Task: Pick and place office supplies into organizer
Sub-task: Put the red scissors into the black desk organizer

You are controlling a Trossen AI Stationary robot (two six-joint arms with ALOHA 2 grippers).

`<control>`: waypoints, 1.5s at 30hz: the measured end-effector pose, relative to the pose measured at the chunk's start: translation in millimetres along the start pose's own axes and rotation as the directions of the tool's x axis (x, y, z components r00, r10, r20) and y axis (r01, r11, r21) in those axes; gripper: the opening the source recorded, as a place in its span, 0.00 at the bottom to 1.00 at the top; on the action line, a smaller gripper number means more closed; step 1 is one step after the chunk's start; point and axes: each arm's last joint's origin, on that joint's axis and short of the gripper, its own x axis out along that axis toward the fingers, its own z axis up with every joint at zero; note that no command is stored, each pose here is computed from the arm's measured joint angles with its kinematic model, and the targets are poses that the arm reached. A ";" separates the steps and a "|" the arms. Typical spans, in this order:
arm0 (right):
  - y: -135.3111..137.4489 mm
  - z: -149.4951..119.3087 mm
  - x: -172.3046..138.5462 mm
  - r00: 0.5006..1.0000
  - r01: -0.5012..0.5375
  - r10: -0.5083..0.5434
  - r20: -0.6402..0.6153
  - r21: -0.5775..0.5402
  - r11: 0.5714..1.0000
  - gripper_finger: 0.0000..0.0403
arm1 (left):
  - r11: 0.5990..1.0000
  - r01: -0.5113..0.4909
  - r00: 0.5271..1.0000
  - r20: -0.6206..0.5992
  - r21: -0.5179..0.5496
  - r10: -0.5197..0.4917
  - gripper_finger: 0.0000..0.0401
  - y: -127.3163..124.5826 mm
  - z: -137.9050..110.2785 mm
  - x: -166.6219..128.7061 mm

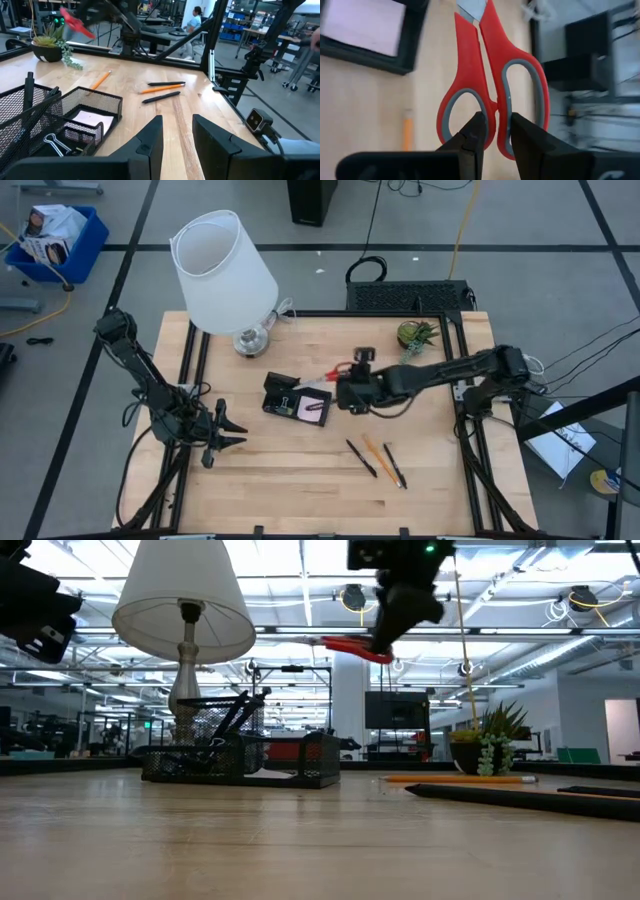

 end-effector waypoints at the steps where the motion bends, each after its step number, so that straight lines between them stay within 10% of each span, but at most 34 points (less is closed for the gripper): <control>1: -1.4 5.1 1.6 1.000 0.020 -0.020 -0.003 -0.036 0.999 0.17 | 1.000 -0.002 1.000 -0.005 0.003 0.002 0.27 0.2 -0.6 0.0; 6: 9.8 23.2 24.9 0.975 0.193 -0.217 -0.044 -0.319 0.928 0.18 | 1.000 -0.006 1.000 -0.018 -0.011 0.006 0.27 0.8 -2.4 0.0; 13: 26.0 46.6 39.8 0.858 0.449 -0.512 0.039 -0.543 0.710 0.17 | 0.999 -0.007 1.000 -0.018 -0.034 0.006 0.27 0.8 -2.4 0.0; 23: 19.9 76.7 28.0 0.810 0.471 -0.560 0.175 -0.762 0.444 0.19 | 0.999 -0.006 1.000 -0.019 -0.050 0.005 0.27 0.8 -2.5 0.0; 33: 12.0 79.4 36.7 0.846 0.399 -0.481 0.229 -0.871 0.286 0.17 | 0.999 -0.010 0.999 -0.033 -0.052 0.009 0.27 1.4 -4.3 -0.1; 38: 9.9 90.2 48.0 0.815 0.478 -0.516 0.264 -0.810 0.340 0.16 | 0.998 -0.011 0.999 -0.034 -0.065 0.009 0.27 1.4 -4.4 -0.1; 45: 22.7 97.4 70.1 0.810 0.467 -0.496 0.313 -0.856 0.222 0.19 | 0.998 -0.012 0.999 -0.038 -0.061 0.010 0.27 1.6 -4.9 -0.1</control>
